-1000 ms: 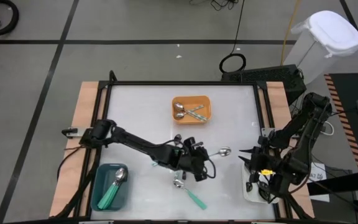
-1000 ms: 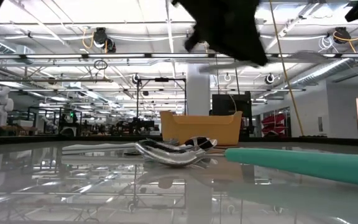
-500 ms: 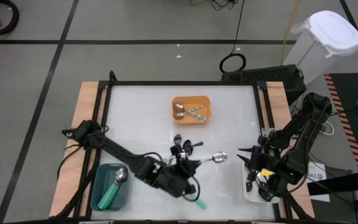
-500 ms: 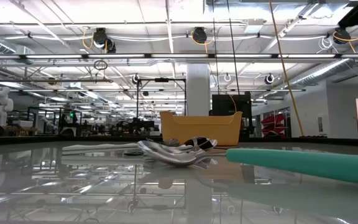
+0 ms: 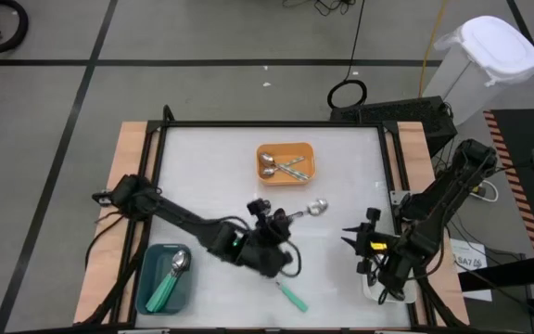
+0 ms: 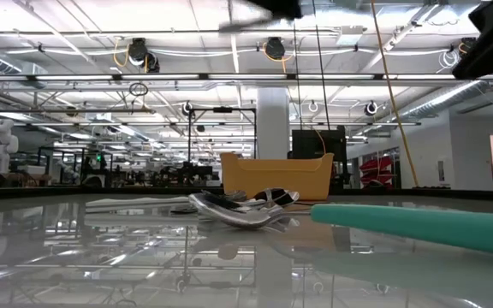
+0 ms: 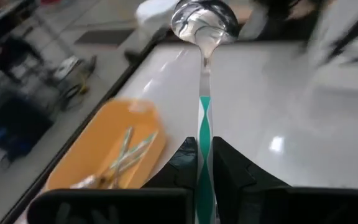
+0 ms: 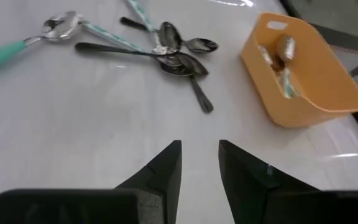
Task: Sort silverware by color (type)
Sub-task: Put the white patterned spoon into the yellow bin
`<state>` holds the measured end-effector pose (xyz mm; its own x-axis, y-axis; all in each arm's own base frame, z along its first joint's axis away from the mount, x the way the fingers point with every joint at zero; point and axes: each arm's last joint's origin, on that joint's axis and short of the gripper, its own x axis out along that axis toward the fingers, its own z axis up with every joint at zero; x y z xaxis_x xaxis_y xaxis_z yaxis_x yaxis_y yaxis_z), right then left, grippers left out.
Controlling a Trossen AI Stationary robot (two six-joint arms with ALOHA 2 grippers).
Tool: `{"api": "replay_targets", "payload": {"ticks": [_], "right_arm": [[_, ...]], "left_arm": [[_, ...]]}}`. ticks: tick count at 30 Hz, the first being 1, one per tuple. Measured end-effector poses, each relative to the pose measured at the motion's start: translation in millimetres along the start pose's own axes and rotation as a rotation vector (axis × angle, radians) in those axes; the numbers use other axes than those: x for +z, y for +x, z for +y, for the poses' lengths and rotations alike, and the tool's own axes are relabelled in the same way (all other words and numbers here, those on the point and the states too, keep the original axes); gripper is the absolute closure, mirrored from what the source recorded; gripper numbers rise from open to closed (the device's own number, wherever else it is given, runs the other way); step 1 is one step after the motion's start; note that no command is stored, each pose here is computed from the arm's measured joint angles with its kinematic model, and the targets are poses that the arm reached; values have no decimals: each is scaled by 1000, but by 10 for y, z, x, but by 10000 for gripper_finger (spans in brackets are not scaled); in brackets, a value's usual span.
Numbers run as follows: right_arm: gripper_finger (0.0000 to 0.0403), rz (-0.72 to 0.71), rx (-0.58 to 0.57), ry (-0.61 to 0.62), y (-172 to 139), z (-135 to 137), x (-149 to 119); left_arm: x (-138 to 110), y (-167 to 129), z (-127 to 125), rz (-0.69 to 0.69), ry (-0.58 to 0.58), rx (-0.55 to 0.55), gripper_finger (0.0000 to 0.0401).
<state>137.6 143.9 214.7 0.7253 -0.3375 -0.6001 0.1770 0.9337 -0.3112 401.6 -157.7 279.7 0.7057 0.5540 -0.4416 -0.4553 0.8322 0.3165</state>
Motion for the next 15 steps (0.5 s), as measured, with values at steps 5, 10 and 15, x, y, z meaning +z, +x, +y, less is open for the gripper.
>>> {"api": "replay_targets", "payload": {"ticks": [5, 10, 15], "right_arm": [[303, 13, 6, -29, 100, -11, 22], [303, 48, 36, -30, 225, -20, -21], [303, 74, 86, -20, 308, -14, -42]], "left_arm": [[-299, 273, 62, 48, -34, 22, 378], [-385, 469, 18, -34, -129, -140, 378], [-436, 541, -13, -201, -164, -269, 378]]}}
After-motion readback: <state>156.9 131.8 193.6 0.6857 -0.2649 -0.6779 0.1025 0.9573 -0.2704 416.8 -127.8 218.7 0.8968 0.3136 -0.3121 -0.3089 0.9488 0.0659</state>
